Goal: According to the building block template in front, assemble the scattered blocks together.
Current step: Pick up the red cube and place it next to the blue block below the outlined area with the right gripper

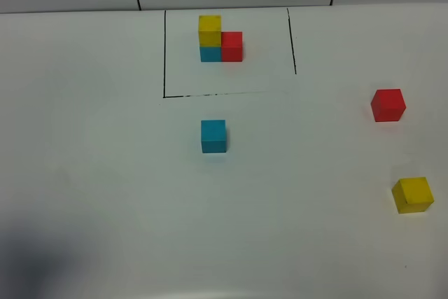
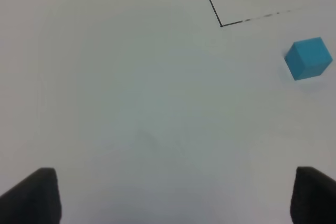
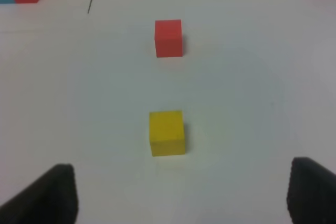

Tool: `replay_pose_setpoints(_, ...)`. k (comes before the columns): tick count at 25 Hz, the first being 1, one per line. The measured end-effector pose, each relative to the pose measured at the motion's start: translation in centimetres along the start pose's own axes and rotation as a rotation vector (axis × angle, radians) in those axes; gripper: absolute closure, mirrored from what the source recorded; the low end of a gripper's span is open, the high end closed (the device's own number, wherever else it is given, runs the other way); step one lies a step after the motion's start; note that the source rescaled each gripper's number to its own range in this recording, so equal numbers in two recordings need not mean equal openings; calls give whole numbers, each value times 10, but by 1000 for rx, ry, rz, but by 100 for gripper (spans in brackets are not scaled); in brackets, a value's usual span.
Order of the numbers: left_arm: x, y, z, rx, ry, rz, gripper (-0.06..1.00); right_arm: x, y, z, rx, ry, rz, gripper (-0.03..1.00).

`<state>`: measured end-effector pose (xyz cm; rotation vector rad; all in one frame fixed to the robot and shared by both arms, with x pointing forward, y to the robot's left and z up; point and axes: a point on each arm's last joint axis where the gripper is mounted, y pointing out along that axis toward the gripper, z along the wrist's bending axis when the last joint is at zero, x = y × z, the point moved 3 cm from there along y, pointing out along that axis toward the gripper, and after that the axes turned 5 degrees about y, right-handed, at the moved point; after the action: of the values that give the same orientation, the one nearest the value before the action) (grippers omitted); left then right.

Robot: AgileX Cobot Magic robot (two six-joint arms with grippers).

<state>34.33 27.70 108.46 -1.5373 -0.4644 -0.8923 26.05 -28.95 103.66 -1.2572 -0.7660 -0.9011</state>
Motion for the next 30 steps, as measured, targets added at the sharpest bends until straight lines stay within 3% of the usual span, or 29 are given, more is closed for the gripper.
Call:
replay_pose_setpoints(7,-35,-20,-10,-37,-10,5,3,0,0,0,0,0,-1,32)
replay_pose_setpoints(15,-68,-28,-15,-42,-7,-78,5,0,0,0,0,0,-2,32)
replay_pose_setpoints(30,-96,-30,-22,-68,-14,-127,18,0,0,0,0,1,-2,32)
